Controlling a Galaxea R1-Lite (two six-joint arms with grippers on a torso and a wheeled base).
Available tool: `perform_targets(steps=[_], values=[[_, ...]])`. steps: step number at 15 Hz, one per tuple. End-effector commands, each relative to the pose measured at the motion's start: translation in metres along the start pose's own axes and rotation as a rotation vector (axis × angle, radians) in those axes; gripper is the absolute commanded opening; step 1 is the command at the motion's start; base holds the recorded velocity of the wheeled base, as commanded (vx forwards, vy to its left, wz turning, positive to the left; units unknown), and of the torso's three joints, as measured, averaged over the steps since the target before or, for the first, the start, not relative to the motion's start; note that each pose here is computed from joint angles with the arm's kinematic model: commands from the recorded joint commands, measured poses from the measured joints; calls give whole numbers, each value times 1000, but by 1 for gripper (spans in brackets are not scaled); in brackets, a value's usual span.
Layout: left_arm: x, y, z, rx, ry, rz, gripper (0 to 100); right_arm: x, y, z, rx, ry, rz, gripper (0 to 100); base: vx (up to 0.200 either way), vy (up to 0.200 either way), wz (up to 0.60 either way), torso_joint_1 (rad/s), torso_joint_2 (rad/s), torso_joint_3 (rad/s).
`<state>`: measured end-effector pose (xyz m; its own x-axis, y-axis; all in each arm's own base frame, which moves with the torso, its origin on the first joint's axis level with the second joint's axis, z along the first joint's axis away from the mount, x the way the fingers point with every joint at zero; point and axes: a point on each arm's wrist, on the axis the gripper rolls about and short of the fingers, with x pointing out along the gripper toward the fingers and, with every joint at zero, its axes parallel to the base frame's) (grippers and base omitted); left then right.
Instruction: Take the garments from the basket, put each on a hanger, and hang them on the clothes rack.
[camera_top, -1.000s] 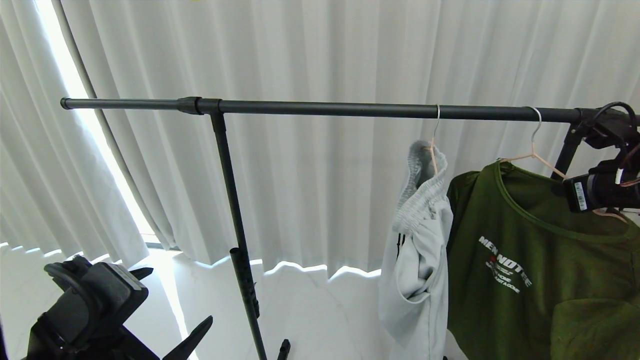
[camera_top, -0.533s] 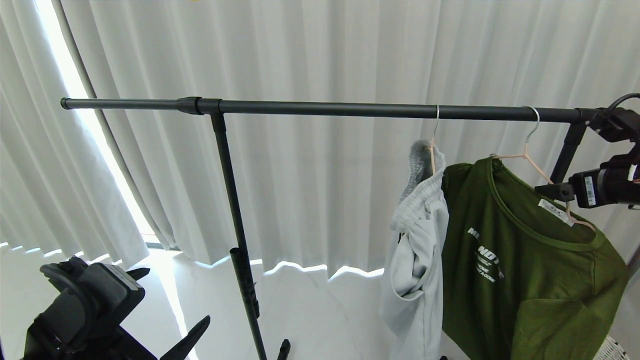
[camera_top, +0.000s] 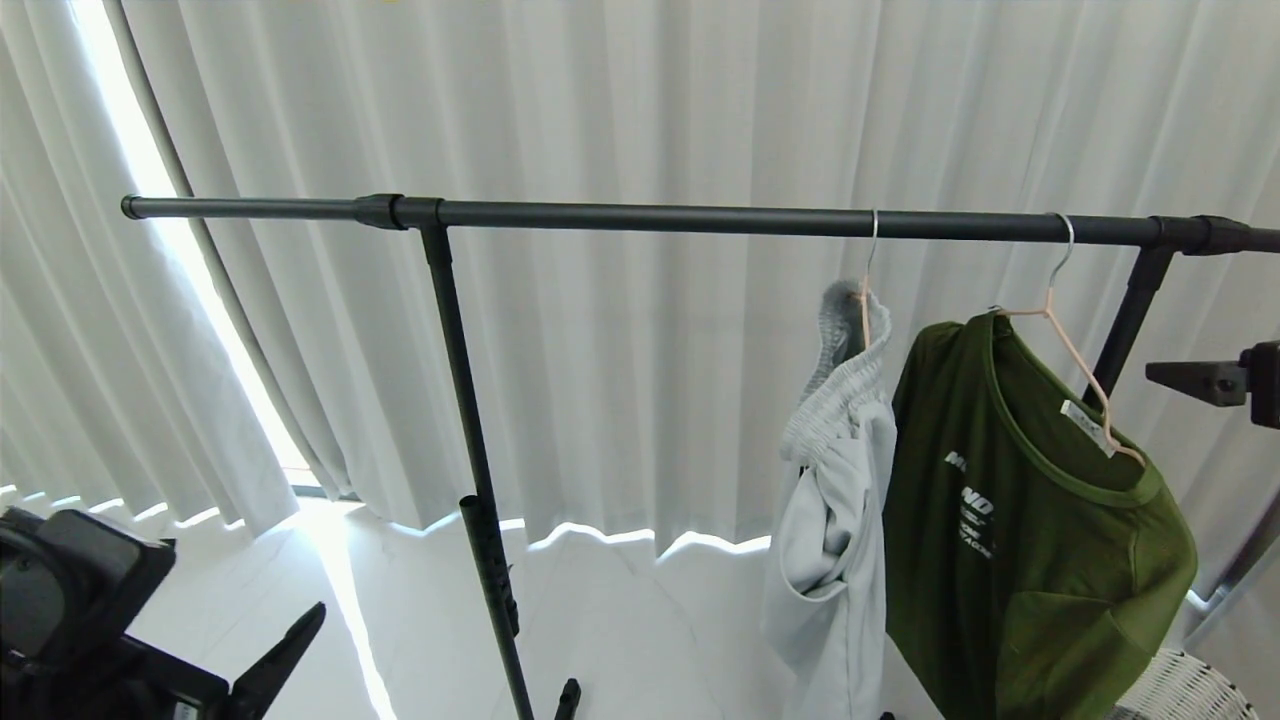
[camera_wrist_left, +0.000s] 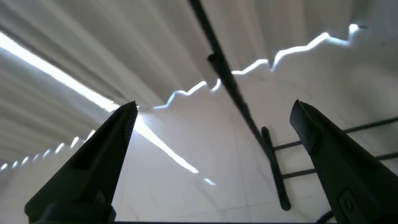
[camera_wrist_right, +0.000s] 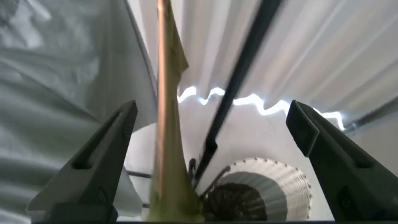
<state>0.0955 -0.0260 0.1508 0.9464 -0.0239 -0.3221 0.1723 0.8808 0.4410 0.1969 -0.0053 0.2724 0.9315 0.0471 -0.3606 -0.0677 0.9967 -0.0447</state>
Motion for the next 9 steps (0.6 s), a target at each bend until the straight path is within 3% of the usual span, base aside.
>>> perform_targets(steps=[1, 6, 9], values=[[-17, 11, -9, -54, -31, 124, 100, -26, 1, -9, -2, -38, -15, 100, 0, 0, 0, 0, 0, 0], [-47, 11, -42, -117, -38, 345, 100, -62, 8, -53, -69, -100, -3, 100, 0, 0, 0, 0, 0, 0], [-63, -2, -74, -140, -22, 472, 100, -93, 15, -105, -137, -125, -15, 100, 0, 0, 0, 0, 0, 0]])
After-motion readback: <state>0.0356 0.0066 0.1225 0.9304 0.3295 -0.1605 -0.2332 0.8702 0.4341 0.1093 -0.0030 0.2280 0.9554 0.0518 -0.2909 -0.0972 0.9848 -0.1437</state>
